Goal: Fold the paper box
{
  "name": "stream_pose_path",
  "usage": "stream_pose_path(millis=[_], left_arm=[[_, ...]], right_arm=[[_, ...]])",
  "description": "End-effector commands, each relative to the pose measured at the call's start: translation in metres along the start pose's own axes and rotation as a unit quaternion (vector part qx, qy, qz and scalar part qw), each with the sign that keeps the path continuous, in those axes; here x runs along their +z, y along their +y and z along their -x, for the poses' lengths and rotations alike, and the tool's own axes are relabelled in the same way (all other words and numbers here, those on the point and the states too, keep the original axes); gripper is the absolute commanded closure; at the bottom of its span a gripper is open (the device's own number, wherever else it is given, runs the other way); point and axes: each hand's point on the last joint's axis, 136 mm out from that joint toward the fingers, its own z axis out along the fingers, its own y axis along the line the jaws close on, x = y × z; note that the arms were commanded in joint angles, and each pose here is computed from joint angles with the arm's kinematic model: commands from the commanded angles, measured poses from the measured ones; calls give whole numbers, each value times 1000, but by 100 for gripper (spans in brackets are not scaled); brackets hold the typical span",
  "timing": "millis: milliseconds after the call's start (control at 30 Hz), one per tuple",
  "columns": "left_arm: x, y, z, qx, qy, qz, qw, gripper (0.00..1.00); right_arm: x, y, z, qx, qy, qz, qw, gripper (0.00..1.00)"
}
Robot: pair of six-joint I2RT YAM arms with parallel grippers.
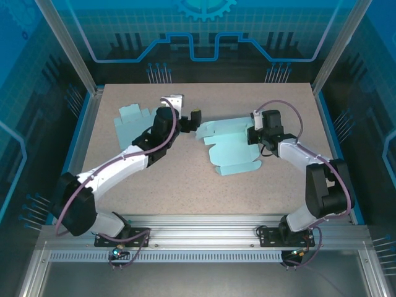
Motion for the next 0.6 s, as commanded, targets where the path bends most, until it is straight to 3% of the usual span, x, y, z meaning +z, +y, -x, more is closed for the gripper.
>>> stream_pose_path(millis=[0,333,567], left_arm=[[17,-7,-46,-91,68,-37,993,1],[46,-27,-93,-95,124,-78,985,1],[60,-38,-99,-102,126,-86,983,1]], right_arm=[[-6,8,18,-6,-34,27,999,100],[-6,8,18,-2,-36,32,999,100],[-9,8,18,-2,-43,30,999,100]])
